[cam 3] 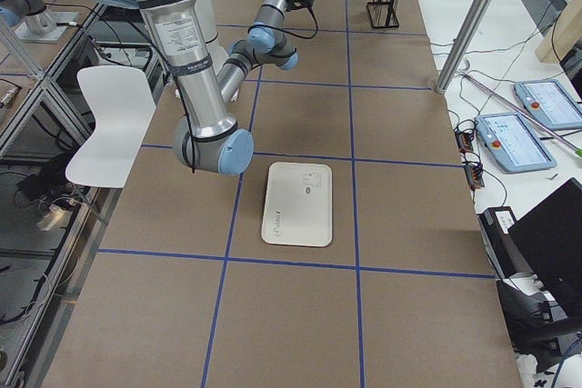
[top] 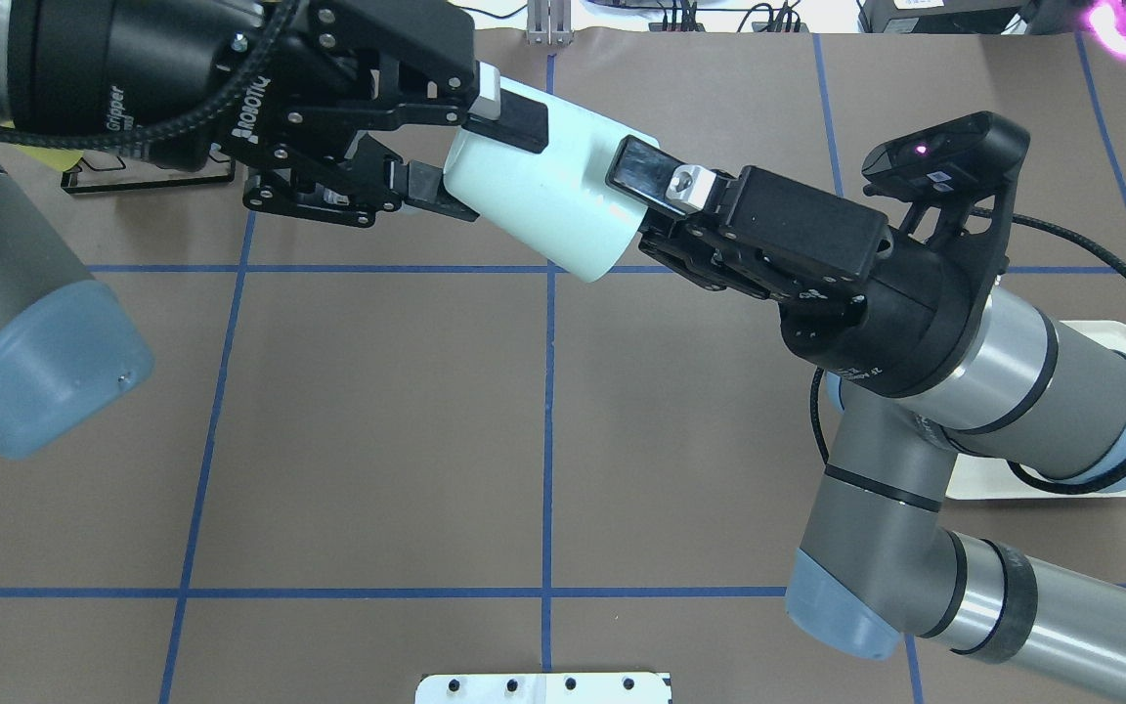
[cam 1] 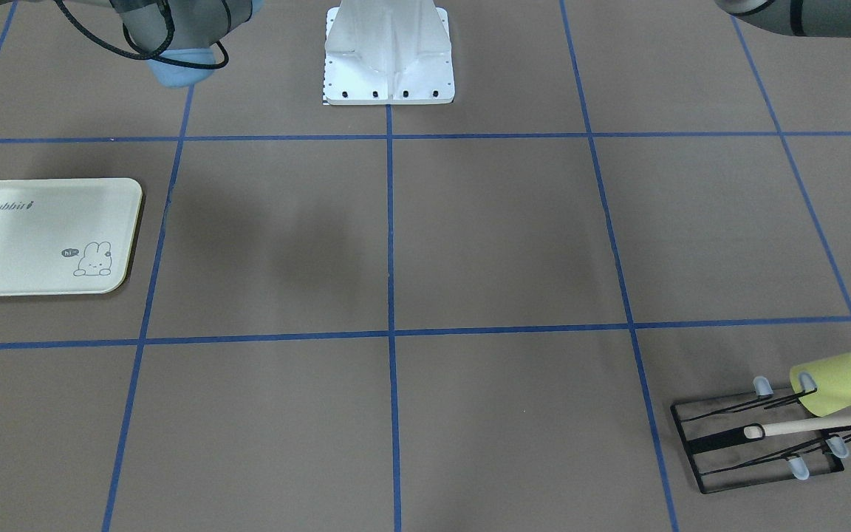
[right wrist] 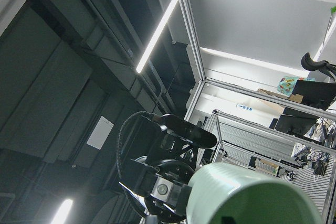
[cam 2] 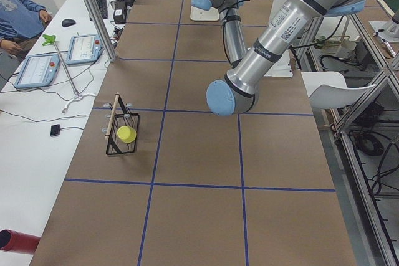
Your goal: Left arm grabs green cup and hands to right arm on tray
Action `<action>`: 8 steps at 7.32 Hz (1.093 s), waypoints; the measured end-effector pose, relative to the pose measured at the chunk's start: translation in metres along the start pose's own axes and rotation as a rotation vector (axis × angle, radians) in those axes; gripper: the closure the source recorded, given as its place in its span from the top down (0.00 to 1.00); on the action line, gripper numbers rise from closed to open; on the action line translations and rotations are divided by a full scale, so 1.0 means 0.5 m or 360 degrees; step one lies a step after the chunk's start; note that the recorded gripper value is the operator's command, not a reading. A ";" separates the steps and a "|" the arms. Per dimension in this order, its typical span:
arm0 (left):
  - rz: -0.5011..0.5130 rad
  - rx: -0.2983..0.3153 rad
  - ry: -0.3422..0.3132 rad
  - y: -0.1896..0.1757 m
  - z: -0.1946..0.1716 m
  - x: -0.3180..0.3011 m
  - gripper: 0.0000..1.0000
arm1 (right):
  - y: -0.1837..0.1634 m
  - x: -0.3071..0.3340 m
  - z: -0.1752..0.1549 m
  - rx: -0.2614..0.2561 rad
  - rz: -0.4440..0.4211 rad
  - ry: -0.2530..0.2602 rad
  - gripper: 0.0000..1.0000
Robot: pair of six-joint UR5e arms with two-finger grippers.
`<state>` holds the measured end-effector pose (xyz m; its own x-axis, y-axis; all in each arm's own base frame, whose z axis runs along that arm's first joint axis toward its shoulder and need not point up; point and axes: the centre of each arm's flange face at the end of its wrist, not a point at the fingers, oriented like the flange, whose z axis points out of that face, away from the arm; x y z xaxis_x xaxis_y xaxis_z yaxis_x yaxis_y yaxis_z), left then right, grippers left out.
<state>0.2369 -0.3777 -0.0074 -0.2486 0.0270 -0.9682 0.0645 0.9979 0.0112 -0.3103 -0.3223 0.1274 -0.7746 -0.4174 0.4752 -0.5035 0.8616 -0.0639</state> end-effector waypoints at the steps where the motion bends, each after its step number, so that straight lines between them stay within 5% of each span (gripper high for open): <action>1: 0.0002 -0.0003 0.0003 0.001 0.001 0.000 0.99 | 0.000 0.001 0.000 0.0001 -0.0001 0.0002 0.00; 8: 0.0010 0.0012 -0.0014 -0.015 0.013 -0.004 1.00 | -0.033 0.004 -0.007 0.0016 -0.0096 0.0082 0.00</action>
<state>0.2430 -0.3856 -0.0071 -0.2395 0.0324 -0.9703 0.0735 0.9972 0.0152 -0.3023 -0.3363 0.1325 -0.7221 -0.4528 0.5230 -0.5526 0.8324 -0.0422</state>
